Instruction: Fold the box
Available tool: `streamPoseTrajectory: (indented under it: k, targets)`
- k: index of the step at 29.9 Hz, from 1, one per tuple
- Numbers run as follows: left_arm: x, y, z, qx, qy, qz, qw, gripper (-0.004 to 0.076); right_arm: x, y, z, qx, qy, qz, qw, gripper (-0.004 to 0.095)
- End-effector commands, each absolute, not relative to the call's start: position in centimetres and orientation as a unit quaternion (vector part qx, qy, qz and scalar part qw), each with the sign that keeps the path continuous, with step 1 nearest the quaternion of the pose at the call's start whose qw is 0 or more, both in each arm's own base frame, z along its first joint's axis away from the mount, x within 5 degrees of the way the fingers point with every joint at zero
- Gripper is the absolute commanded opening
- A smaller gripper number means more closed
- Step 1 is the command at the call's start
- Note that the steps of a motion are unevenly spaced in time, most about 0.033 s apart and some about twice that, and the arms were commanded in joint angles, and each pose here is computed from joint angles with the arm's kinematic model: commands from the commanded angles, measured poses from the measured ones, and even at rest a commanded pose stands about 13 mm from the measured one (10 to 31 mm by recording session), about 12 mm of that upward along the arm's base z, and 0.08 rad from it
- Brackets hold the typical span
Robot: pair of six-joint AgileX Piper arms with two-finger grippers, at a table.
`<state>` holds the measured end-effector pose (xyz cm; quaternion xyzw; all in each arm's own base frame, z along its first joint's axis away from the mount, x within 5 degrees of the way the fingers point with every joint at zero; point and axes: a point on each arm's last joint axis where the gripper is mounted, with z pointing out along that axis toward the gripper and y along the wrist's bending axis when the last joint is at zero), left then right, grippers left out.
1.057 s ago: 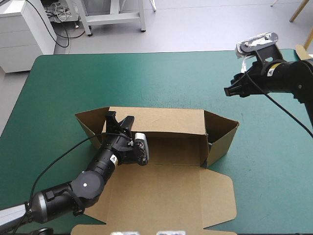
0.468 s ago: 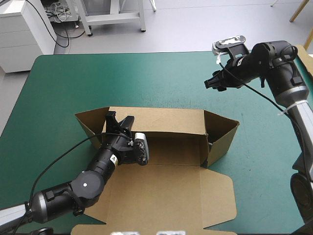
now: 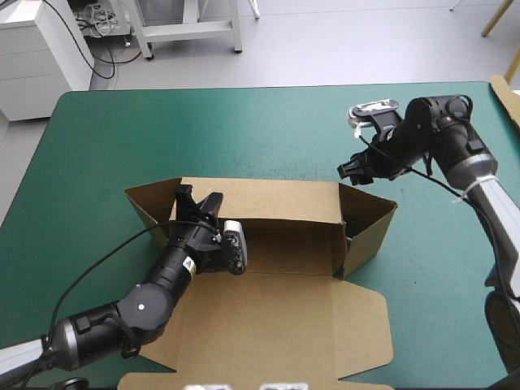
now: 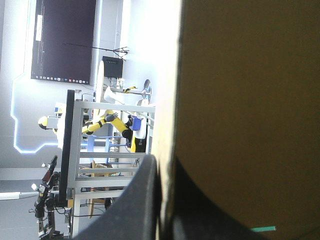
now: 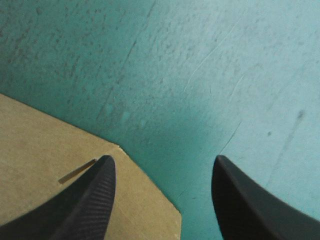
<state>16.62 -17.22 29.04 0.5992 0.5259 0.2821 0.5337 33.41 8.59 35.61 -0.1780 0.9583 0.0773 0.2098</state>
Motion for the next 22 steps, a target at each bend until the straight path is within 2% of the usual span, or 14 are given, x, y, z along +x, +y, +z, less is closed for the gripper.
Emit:
streamPoseTrajectory:
  k: [1,9,15,19,22]
  targets:
    - [16.6,-17.1,30.4,0.575,0.525,0.292,0.556,-0.0008,31.0,8.3,37.8,-0.172,0.948,0.098,0.250,0.0527]
    - [16.6,-17.1,30.4,0.575,0.525,0.292,0.556,-0.0008,27.5,7.6,37.0,-0.171,0.952,0.101,0.234,0.0527]
    - [16.6,-17.1,30.5,0.575,0.525,0.292,0.556,-0.0008,24.8,7.6,36.6,-0.181,0.948,0.130,0.228,0.0526]
    - [16.6,-17.1,30.5,0.575,0.525,0.292,0.556,-0.0008,23.7,8.0,35.9,-0.206,0.940,0.157,0.222,0.0485]
    - [16.6,-17.1,30.5,0.575,0.525,0.292,0.556,-0.0008,22.8,8.5,35.5,-0.231,0.935,0.160,0.216,0.0483]
